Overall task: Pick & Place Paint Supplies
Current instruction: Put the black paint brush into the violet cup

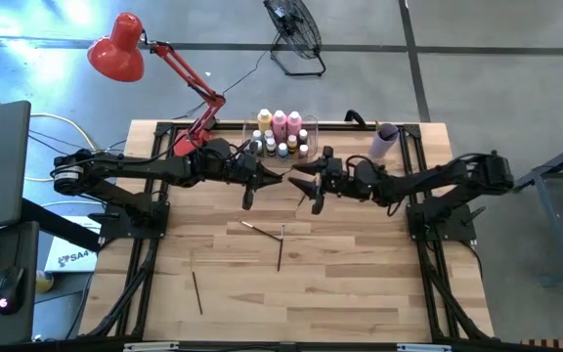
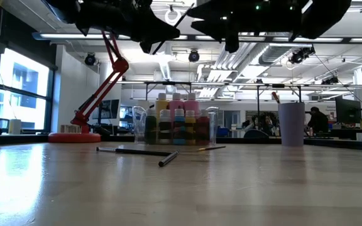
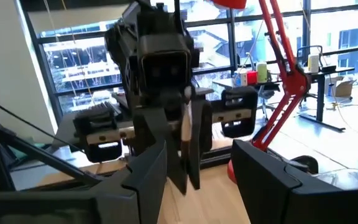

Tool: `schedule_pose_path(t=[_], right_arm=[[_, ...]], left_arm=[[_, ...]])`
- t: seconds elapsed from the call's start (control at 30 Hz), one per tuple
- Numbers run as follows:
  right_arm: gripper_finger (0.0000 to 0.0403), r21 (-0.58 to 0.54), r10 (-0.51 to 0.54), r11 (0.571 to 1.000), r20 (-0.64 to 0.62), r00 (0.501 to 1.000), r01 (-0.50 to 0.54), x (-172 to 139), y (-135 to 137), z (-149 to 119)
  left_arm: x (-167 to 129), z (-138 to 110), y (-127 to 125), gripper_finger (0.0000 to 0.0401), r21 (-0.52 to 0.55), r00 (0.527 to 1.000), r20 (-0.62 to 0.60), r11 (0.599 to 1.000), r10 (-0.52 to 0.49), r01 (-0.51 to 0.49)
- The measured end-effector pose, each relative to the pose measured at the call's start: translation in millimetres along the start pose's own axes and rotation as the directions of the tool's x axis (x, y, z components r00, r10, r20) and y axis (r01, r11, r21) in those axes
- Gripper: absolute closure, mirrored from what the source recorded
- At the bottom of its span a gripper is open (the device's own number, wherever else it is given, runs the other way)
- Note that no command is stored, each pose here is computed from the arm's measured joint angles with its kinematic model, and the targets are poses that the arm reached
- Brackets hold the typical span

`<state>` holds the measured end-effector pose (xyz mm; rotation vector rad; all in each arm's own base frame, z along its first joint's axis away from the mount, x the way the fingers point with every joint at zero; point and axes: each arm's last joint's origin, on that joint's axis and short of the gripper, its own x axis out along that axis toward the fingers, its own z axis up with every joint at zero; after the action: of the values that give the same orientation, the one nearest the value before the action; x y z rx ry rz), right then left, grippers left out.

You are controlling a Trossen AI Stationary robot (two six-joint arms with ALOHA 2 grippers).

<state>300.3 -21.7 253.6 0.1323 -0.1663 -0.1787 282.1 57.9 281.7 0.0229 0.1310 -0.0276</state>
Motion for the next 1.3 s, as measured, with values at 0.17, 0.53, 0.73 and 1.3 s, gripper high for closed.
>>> schedule_pose_path(t=[0.17,0.53,0.73,1.3], right_arm=[[0.0231,0.002,0.006,1.0,0.028,1.0,-0.006,1.8,0.2,-1.0],[0.0231,0.002,0.032,0.999,0.053,0.998,-0.032,9.6,1.1,11.5],[0.0239,-0.016,0.022,1.0,0.013,1.0,-0.021,10.6,0.7,8.9],[0.0366,-0.067,-0.012,0.998,-0.008,1.0,0.012,10.7,-0.5,6.6]], left_arm=[[0.0,-0.1,0.0,0.0394,0.004,1.0,-0.001,1.0,0.0,0.0],[5.1,-4.5,1.0,0.0394,0.01,1.0,-0.01,1.0,0.001,-0.001],[15.7,-9.6,3.1,0.0394,-0.001,1.0,0.025,1.0,-0.006,0.006],[16.3,-12.4,3.7,0.0394,0.001,1.0,0.003,1.0,-0.006,0.006]])
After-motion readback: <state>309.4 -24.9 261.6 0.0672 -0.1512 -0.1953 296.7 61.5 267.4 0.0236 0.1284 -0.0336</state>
